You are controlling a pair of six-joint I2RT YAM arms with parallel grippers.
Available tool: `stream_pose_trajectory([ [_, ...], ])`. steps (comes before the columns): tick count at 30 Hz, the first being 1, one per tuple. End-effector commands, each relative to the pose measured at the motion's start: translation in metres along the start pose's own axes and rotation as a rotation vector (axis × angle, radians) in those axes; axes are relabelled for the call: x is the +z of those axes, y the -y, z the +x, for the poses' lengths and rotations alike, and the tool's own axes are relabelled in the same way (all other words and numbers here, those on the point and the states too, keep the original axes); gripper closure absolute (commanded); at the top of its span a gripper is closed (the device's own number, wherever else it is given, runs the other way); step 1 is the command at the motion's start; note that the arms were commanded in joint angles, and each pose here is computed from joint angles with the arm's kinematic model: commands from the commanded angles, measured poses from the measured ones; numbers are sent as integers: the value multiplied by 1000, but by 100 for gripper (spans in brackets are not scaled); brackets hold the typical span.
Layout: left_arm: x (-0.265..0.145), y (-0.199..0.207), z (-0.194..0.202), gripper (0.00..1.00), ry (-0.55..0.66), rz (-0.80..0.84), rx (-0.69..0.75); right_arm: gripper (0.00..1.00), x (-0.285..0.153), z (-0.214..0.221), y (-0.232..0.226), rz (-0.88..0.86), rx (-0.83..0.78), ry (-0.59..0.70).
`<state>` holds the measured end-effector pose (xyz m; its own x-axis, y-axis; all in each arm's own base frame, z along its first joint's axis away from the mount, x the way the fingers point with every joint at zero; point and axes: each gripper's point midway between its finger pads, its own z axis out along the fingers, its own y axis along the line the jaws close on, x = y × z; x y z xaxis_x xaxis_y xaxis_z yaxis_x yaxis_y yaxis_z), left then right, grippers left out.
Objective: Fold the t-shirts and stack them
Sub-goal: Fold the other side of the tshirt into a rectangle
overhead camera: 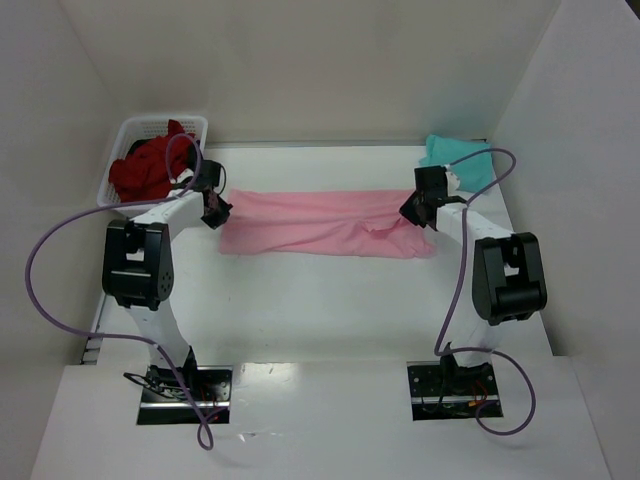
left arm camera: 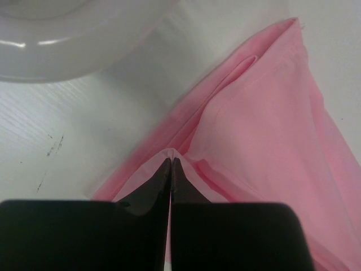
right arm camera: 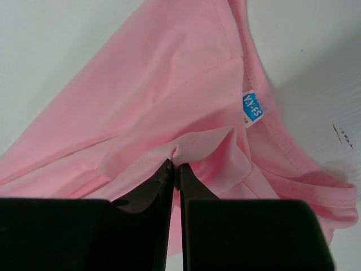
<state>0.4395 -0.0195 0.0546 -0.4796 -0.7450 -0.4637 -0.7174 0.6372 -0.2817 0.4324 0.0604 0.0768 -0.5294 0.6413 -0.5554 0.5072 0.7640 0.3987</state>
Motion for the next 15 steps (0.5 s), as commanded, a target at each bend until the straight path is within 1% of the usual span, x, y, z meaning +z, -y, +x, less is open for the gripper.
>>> stream_pose_trajectory([
  [1, 3, 8, -25, 100, 68, 11, 0, 87, 8, -23, -8, -14, 2, 71],
  [2, 7, 8, -24, 99, 69, 12, 13, 85, 8, -24, -10, -21, 4, 77],
  [3, 6, 9, -31, 94, 79, 17, 3, 84, 11, -25, -10, -18, -6, 75],
  [4, 5, 12, -34, 94, 85, 23, 0, 84, 13, -25, -11, -18, -15, 75],
  [6, 9, 12, -33, 91, 85, 24, 11, 83, 13, -25, -11, -18, -15, 75],
  [7, 7, 16, -35, 88, 83, 39, 23, 83, 15, -26, -12, -17, -24, 74],
  [8, 7, 18, -37, 83, 90, 47, 22, 82, 15, -27, -13, -23, -23, 80],
  [9, 8, 21, -39, 77, 96, 54, 35, 78, 15, -29, -15, -30, -31, 88],
  [11, 6, 27, -40, 73, 90, 74, 44, 74, 15, -32, -17, -39, -42, 98],
  [12, 6, 29, -40, 66, 89, 85, 44, 72, 18, -30, -15, -33, -50, 93],
  [13, 5, 31, -38, 62, 79, 97, 52, 65, 18, -31, -16, -37, -58, 98],
  [15, 5, 35, -37, 55, 70, 119, 58, 54, 16, -36, -22, -54, -63, 107],
])
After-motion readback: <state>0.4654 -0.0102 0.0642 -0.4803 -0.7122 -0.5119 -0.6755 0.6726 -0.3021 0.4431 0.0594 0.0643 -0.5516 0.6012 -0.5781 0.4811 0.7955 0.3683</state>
